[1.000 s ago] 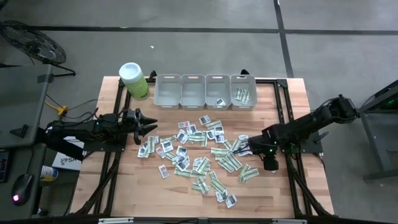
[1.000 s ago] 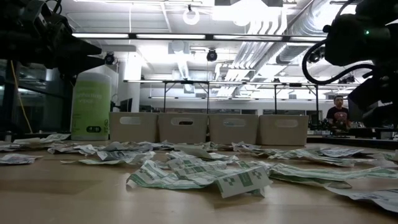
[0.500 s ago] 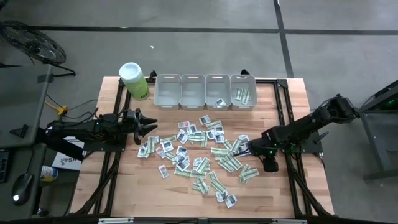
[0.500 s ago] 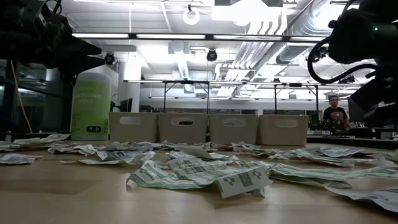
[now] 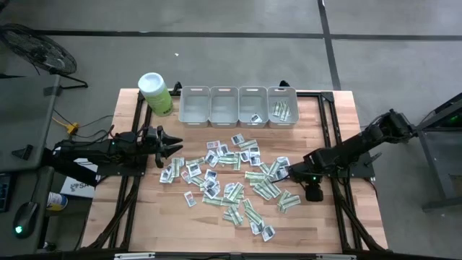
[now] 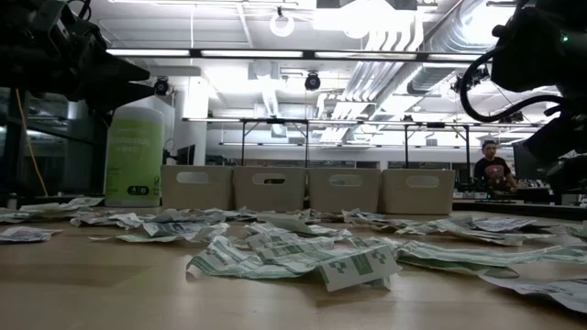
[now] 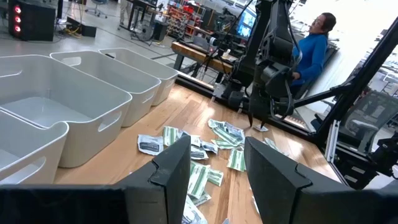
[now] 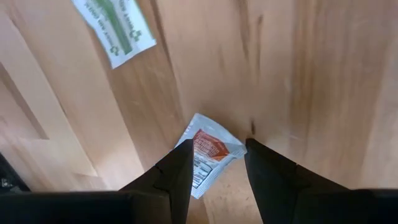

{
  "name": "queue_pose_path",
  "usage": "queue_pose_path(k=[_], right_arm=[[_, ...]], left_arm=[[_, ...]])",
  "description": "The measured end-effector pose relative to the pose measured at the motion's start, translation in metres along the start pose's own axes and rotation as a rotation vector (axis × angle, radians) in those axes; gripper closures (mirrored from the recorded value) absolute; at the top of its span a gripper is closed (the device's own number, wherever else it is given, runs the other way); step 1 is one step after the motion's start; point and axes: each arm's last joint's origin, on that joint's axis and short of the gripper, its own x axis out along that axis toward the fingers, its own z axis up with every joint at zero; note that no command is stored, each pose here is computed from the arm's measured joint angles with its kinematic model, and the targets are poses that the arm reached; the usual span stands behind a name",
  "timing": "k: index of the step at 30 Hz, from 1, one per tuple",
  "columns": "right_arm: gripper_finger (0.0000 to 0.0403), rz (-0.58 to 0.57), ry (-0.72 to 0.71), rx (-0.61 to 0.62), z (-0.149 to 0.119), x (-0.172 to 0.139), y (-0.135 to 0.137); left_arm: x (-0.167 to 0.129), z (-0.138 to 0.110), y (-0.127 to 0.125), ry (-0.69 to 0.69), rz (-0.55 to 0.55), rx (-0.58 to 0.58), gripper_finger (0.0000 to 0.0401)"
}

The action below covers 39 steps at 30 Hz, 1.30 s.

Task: Pick & Place First Aid Supplies
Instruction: Put the ointment pack into the middle left gray bin

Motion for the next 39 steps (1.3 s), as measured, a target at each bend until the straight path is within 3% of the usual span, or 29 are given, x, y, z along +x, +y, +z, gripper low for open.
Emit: queue_pose_path(k=[8, 22, 33, 39], right_arm=[[0.0291, 0.002, 0.002, 0.015, -0.0013, 0.0018, 0.0031], [0.0398, 0.026, 0.008, 0.038, -0.0010, 0.0022, 0.0040], [0.0402, 0.036, -0.015, 0.078, 0.0014, 0.0018, 0.0053], [0.0402, 0.045, -0.010, 0.165, 0.0008, 0.0004, 0.0056]], left_arm=[[0.0000, 0.0000, 0.0000, 0.000, 0.000, 0.000, 0.0251], [0.0000, -0.0001, 0.0000, 0.000, 0.000, 0.000, 0.0251], [0.0000, 0.0001, 0.0000, 0.000, 0.000, 0.000, 0.0251], [0.0000, 0.0000, 0.0000, 0.000, 0.000, 0.000, 0.0251]])
